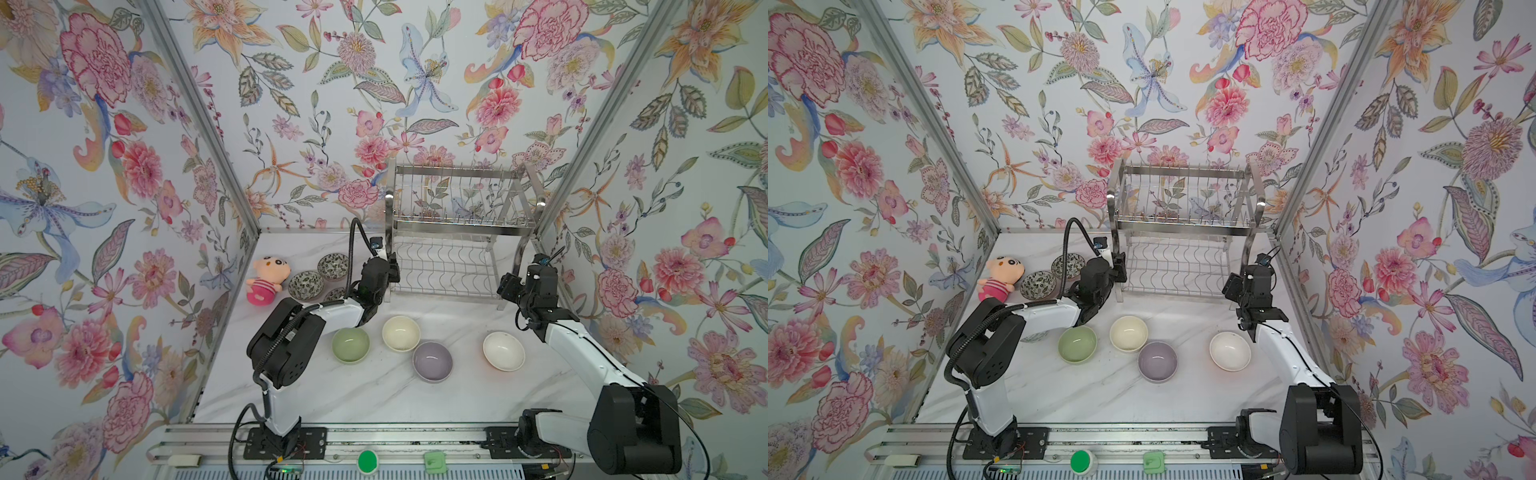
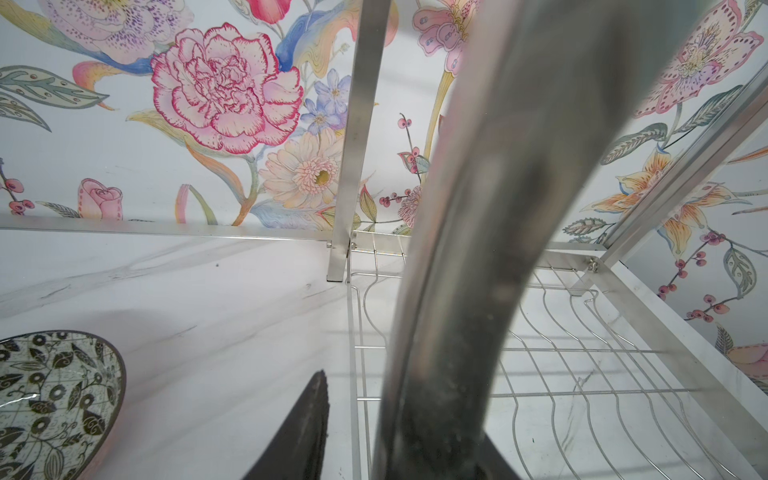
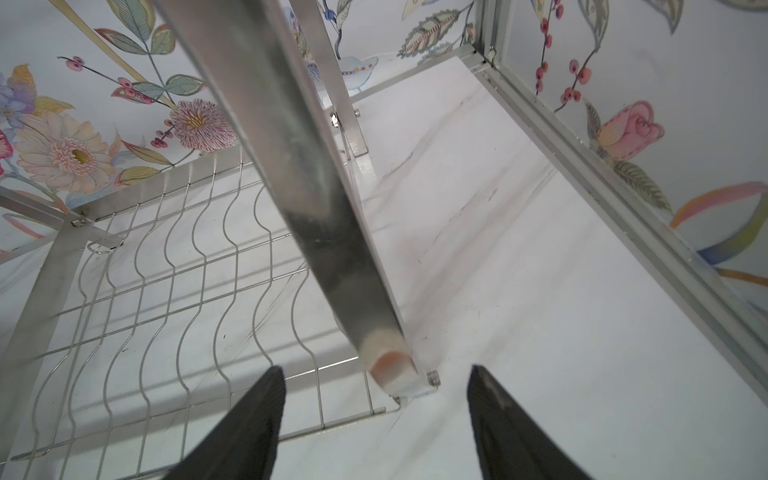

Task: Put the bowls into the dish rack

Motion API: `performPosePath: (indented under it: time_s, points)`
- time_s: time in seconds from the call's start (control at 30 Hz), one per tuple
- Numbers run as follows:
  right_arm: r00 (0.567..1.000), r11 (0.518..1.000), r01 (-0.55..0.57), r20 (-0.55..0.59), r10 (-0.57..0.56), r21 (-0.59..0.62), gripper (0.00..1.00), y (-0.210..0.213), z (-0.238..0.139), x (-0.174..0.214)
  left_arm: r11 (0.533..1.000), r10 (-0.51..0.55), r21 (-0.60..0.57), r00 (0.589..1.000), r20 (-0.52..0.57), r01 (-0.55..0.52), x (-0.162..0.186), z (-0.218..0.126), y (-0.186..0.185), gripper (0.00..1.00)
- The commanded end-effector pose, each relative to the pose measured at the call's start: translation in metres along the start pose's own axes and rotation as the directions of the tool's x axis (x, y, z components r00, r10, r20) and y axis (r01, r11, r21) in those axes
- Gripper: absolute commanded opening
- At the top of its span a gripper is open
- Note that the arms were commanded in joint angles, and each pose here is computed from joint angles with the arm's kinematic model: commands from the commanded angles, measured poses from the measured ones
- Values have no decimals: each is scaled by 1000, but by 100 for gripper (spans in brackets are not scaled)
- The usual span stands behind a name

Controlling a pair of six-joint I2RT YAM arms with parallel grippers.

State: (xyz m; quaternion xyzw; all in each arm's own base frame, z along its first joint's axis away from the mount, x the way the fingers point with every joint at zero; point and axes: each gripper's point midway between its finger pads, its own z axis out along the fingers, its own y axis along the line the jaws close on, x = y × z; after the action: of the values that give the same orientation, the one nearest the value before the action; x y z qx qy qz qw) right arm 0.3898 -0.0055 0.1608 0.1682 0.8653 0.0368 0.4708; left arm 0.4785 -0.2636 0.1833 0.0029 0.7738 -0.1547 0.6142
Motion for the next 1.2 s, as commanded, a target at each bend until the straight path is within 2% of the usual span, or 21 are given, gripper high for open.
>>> performPosePath:
  time_s: [0.0,0.6,0.97,1.17]
  points:
    - [999,1000,4,34,-4,-15,59,7,6,-13,997,-27,-68,1000,12,28,-10,-2,32,41]
    - [994,992,100,48,-97,-70,23,50,40,-23,992,-51,-117,998,22,53,-17,-12,68,42]
    - [980,972,199,46,-195,-123,18,75,48,-17,990,-50,-129,998,24,53,-15,-18,80,42]
    - [978,971,210,46,-206,-112,17,72,45,-14,997,-19,-68,1000,7,19,-12,-5,71,38]
